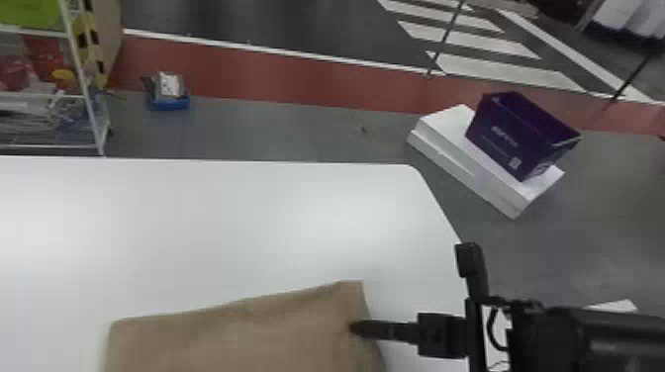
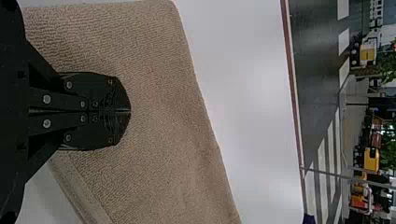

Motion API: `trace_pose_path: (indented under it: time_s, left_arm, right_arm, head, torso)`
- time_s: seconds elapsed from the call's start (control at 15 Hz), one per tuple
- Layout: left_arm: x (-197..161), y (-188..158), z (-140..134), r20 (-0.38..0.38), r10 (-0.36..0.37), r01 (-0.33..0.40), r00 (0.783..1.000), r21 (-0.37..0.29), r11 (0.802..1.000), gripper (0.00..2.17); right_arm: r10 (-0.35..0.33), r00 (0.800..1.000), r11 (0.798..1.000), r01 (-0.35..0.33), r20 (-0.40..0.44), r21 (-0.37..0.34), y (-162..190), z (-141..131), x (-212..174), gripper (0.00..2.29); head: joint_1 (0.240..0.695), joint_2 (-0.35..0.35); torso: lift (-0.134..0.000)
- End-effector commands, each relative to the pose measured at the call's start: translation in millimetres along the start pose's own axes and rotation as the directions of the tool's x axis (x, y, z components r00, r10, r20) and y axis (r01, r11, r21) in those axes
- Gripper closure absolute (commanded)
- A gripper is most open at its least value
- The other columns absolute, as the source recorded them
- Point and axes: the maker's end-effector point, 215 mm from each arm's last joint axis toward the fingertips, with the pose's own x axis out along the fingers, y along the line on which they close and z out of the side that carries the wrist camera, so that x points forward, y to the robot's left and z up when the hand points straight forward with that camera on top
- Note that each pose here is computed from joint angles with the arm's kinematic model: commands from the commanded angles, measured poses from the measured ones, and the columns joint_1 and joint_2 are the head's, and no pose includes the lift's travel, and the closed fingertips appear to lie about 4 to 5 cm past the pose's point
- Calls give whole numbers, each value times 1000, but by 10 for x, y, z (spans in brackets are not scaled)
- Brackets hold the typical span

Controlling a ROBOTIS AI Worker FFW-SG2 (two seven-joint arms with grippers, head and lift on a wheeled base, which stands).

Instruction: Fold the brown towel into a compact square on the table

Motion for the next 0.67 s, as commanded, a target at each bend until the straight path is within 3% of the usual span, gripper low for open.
trace_pose_path:
  time_s: [0.0,0.27,0.6]
  left_arm:
    - [2,2,-9,-2,0,0,1000,0,1000,1632]
    - [9,2,-17,-3,0,0,1000,1,1000,1632]
    - [46,-42,-32,-7,-9,9,1000,2,1000,1632]
  right_arm:
    - [27,1000,1000,-27,6,14,26,5,-19,1237]
    - [113,993,993,-114,45,23,211,111,-109,1237]
    - [189,979,982,-187,73,-28,542,240,-174,1237]
  head:
    - [695,-329]
    - [695,-322]
    - [695,-303]
  torso:
    - [-124]
    - [-124]
    - [-124]
